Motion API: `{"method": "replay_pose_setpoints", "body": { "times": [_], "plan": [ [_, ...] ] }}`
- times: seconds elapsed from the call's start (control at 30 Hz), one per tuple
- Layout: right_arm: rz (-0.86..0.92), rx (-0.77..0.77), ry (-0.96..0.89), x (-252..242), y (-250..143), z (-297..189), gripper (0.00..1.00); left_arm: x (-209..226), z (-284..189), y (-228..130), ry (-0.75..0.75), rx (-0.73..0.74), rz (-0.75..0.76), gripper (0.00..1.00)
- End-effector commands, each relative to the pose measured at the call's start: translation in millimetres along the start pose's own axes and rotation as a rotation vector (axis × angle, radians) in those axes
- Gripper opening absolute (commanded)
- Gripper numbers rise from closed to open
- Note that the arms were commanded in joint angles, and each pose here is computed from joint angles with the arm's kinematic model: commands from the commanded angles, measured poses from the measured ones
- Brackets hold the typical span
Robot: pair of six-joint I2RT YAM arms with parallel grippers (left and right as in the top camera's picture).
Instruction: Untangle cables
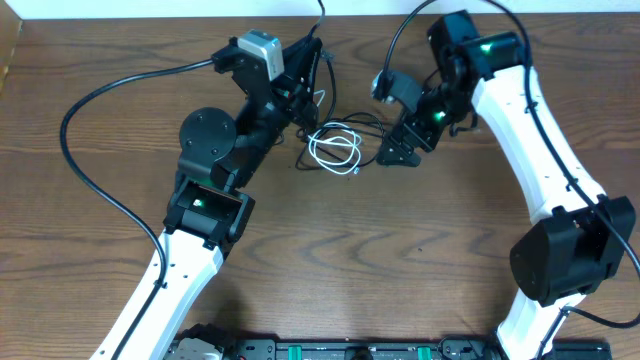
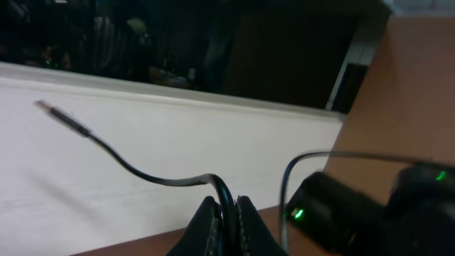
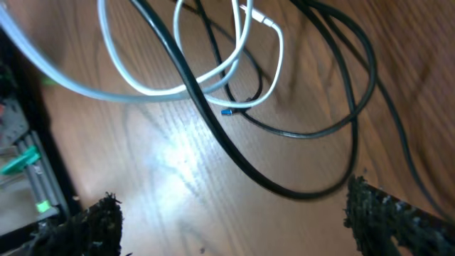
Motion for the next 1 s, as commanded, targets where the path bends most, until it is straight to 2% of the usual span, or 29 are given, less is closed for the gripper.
{"method": "replay_pose_setpoints", "body": {
  "times": [0.0, 0.17, 0.27, 0.4, 0.53, 0.57, 0.63, 0.67, 0.73, 0.8, 0.83, 0.87, 0.97],
  "plan": [
    [-0.095, -0.006, -0.005, 1.7, 2.9, 9.3, 0.91, -5.4, -0.9, 9.8, -0.026, -0.028, -0.081, 0.08],
    [-0.128, -0.047, -0.052, -6.1, 9.6, 9.9, 0.91, -11.8, -1.4, 7.4, -0.102, 0.008, -0.079, 0.08],
    [-0.141, -0.062, -0.070, -8.8, 12.4, 9.7, 0.84, -11.9, -1.3, 7.2, -0.103, 0.010, -0.104, 0.08],
    [-0.146, -0.066, -0.075, -11.0, 13.2, 11.5, 0.66, -12.7, -1.5, 8.9, -0.109, 0.003, -0.155, 0.08],
    [-0.135, -0.053, -0.058, -14.4, 11.3, 19.4, 0.66, -14.7, -1.8, 12.9, -0.124, -0.018, -0.192, 0.08],
    [-0.132, -0.049, -0.054, -15.5, 10.6, 21.5, 0.64, -15.0, -1.8, 13.5, -0.126, -0.022, -0.194, 0.08],
    [-0.125, -0.043, -0.047, -17.4, 9.5, 25.2, 0.51, -15.2, -1.9, 13.9, -0.127, -0.024, -0.193, 0.08],
    [-0.124, -0.041, -0.045, -17.8, 9.2, 26.2, 0.43, -15.2, -1.8, 13.8, -0.127, -0.024, -0.193, 0.08],
    [-0.124, -0.041, -0.044, -17.9, 9.1, 26.4, 0.19, -15.1, -1.8, 13.7, -0.127, -0.024, -0.193, 0.08],
    [-0.124, -0.043, -0.046, -18.2, 9.4, 26.1, 0.07, -15.1, -1.8, 13.8, -0.127, -0.024, -0.193, 0.08],
    [-0.124, -0.043, -0.046, -18.3, 9.2, 26.0, 0.03, -15.0, -1.7, 13.6, -0.126, -0.023, -0.193, 0.13],
    [-0.120, -0.043, -0.048, -19.1, 8.6, 25.5, 0.01, -14.5, -1.7, 13.0, -0.121, -0.021, -0.193, 0.23],
    [-0.072, -0.056, -0.065, -24.9, 6.6, 21.8, 0.01, -12.3, -1.4, 9.9, -0.103, -0.004, -0.172, 0.43]
  ]
}}
Point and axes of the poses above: each gripper's point midway between its finger pads, its own z axis out along the fingers, its own x axis along the line the jaws close on, y = z × x, the point moved 9 cm from there along -z, back along the fingers, and after that the axes turned 7 degrees about -z, right-handed, at the moved point
